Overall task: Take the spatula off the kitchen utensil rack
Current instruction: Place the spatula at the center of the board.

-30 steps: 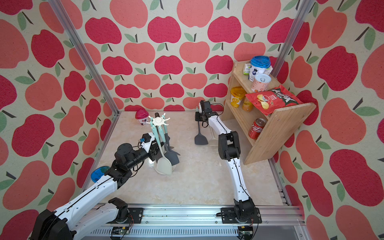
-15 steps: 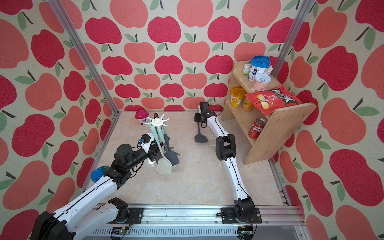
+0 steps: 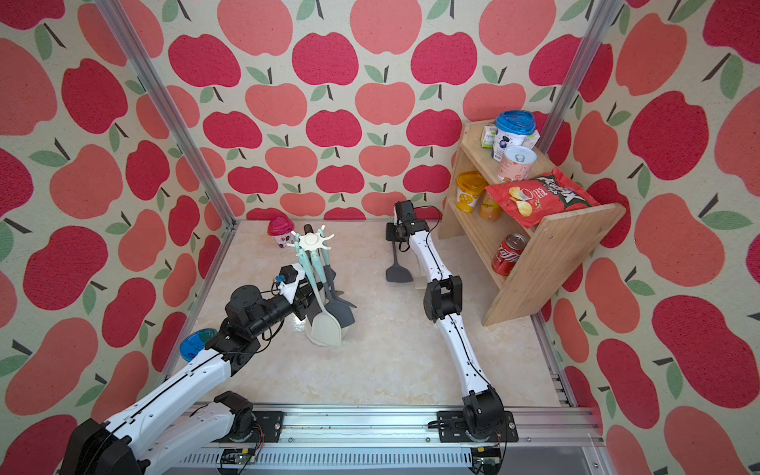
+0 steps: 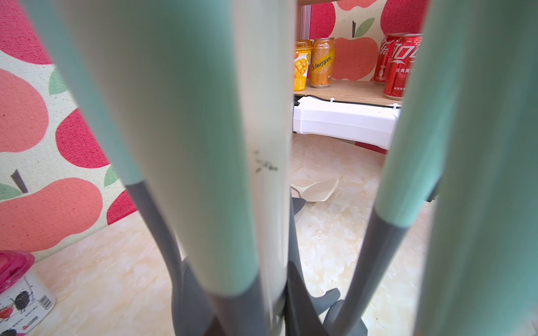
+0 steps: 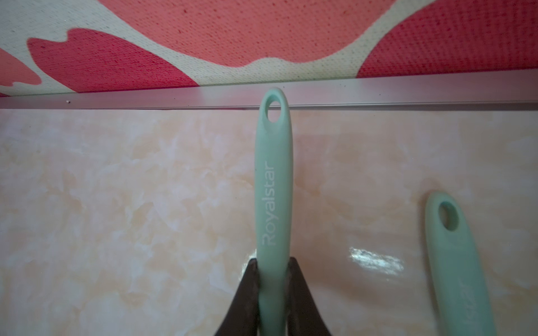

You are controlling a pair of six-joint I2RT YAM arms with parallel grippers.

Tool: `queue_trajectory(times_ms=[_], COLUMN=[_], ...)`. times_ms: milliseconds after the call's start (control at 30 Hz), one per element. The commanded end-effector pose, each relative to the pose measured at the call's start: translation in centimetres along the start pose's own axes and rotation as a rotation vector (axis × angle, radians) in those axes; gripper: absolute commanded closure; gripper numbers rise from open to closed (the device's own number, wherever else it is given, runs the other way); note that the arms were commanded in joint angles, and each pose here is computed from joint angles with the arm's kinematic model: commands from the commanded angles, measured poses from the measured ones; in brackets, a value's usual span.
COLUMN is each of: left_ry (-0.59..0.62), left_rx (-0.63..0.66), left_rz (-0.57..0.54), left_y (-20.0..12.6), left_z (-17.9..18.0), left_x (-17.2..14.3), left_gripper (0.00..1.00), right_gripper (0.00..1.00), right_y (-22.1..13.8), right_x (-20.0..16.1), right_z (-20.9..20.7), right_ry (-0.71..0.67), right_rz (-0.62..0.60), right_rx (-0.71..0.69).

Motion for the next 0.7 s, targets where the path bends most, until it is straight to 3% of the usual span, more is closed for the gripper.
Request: queue_trajectory(times_ms=[0, 267, 567, 667], left_ry=[-0.013, -0.013, -0.011, -0.011], left_rx=[0.072, 0.073, 0.075, 0.073], left_rz=[0.216, 0.206, 0.204, 0.203], left_y=[-0.2, -0.6, -0.6, -0.6], left_z=[1.7, 1.6, 1.7, 1.6], left_x=[-6.4, -6.4, -6.4, -6.3], left_gripper=[1.00, 1.00, 1.00, 1.00], right_gripper=[0.95, 0.90, 0.64, 0.60], right_y=[0.6, 0.5, 0.4, -0.4], right_x=[-1.8, -3.0, -3.2, -2.5], right_z=[-0.3, 0.7, 1.3, 1.2], right_ry=[0.015, 0.022, 0.025, 0.006], right_rz=[0.064, 0.114, 0.125, 0.111], right_rx=[-0.017, -0.012, -0.031, -0.045])
Point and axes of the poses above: each gripper's point midway between its finger pads, its own y axis out along the fingers, its own z axis along the line the jaws close on, x = y × z, the point moved 2 cm from there along -y, back along the fingers, and after that the axes turned 13 degrees about -y, right-handed, at the moved point
